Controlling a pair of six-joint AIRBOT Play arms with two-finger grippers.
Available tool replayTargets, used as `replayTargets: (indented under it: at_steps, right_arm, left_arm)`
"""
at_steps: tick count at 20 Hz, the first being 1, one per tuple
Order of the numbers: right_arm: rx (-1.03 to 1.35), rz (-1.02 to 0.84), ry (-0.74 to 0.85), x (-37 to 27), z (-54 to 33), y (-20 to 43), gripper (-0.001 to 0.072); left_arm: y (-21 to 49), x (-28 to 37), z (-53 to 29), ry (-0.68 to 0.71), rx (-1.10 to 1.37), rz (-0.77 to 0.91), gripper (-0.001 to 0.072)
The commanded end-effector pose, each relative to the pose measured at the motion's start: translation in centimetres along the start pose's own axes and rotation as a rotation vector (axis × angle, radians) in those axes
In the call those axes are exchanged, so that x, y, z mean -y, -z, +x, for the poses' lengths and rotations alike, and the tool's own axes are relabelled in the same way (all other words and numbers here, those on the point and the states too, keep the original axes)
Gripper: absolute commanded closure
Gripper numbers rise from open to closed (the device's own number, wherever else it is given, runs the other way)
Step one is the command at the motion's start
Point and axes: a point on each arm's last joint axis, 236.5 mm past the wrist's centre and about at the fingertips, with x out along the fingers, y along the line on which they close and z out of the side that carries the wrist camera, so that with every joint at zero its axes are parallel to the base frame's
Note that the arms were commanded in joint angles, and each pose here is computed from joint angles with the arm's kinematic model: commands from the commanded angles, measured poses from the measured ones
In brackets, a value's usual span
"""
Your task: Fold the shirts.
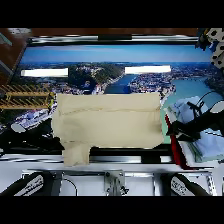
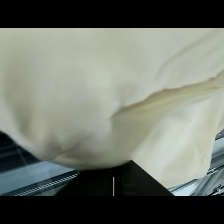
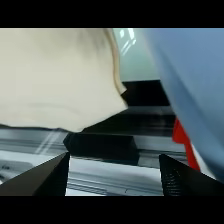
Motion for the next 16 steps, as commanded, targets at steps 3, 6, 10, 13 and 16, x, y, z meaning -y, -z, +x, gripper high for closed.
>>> replayTargets:
  at_steps: [3, 6, 10, 13, 16]
  right_arm:
    - [-0.085, 0.069, -0.061, 0.2, 4.7, 1.3, 0.0034]
    - [-0.056, 0.049, -0.036, -0.3, 6.2, 0.3, 0.0091]
    - [-0.031, 0.039, 0.009, -0.9, 7.9, -1.1, 0.009]
    - [-0.084, 0.033, 0.019, -1.1, 9.2, -0.5, 0.0238]
    - [-0.074, 0.015, 0.02, -1.6, 8.9, -0.5, 0.0647]
  left_arm:
    - [-0.9, 0.7, -2.0, 0.017, 0.024, 0.039, 0.0671]
    - [-1.7, 0.9, -2.7, 0.01, 0.046, 0.053, 0.0671]
    - [-1.8, 1.2, -3.1, 0.013, 0.044, 0.061, 0.0671]
    - [-1.8, 1.2, -3.1, 0.013, 0.045, 0.062, 0.0671]
    - [-2.1, 1.3, -3.4, 0.009, 0.056, 0.074, 0.0671]
